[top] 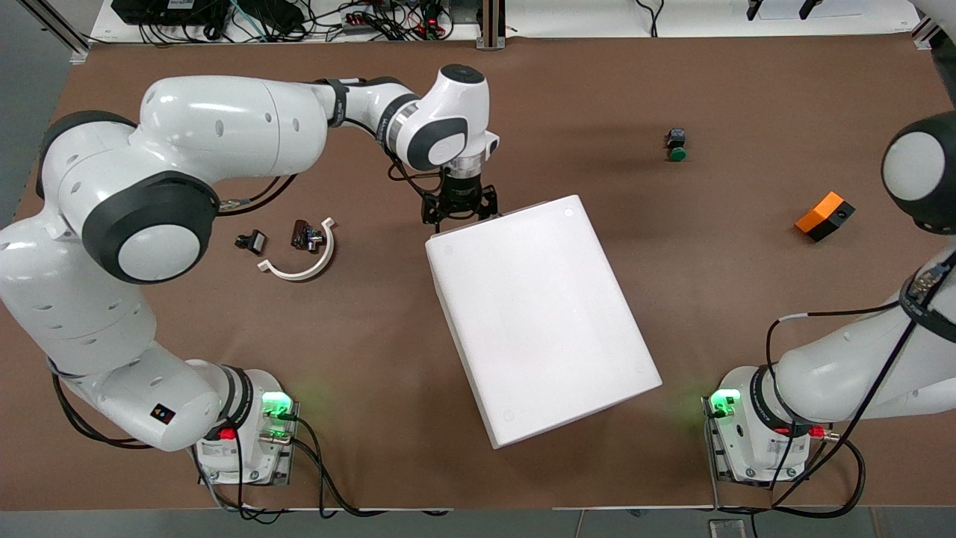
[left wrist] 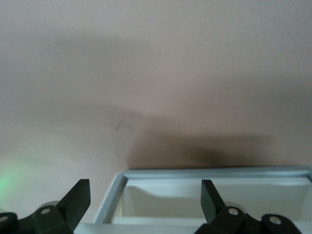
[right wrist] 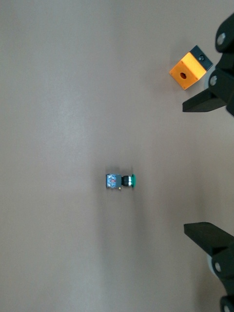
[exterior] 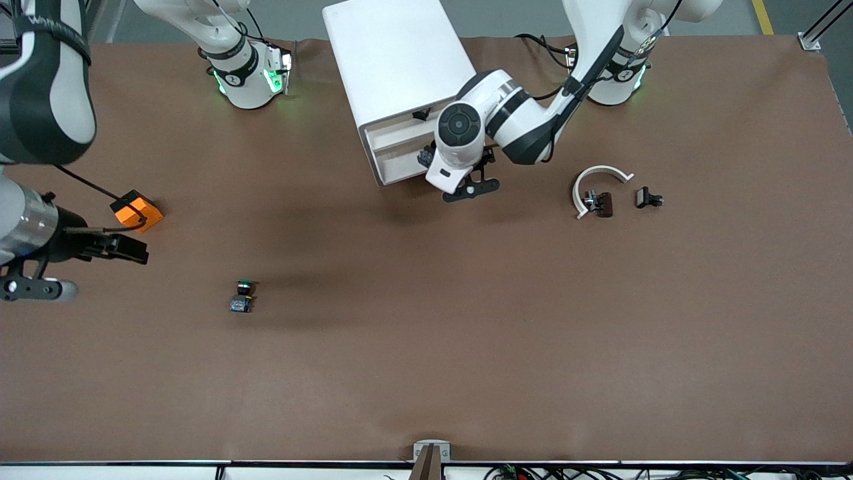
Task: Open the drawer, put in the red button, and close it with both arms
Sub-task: 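Push the drawer shut with the left gripper while the right gripper retracts, then press the drawer fully closed with the left gripper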
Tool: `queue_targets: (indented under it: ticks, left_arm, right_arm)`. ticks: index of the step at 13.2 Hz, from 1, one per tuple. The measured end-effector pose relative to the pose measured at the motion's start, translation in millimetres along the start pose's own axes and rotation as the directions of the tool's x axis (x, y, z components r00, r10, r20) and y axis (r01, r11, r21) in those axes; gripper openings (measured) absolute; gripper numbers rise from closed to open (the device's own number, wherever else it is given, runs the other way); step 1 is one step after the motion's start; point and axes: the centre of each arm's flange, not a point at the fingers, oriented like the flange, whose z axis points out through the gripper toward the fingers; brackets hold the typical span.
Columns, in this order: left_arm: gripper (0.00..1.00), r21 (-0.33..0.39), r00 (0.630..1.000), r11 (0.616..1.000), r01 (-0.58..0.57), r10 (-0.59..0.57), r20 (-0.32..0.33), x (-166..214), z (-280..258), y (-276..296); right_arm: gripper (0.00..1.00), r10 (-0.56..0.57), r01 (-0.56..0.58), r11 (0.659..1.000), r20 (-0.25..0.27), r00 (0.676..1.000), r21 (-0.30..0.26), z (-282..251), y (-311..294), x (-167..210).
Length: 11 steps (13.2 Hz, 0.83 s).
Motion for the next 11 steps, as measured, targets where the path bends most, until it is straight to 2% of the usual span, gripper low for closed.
queue_targets:
  ticks: [6, 11]
  left_arm:
    - [1.00, 0.011, 0.999, 1.000, -0.003, 0.003, 0.037, -46, 1, 18]
    - [1.00, 0.028, 0.999, 1.000, -0.010, 0.008, 0.047, -59, 3, 21]
  right_arm:
    - [1.00, -0.027, 0.028, 1.000, -0.035, 0.999, 0.010, -44, 29, -72]
    - [1.00, -0.009, 0.010, 1.000, -0.048, 0.999, 0.015, -53, 70, -102]
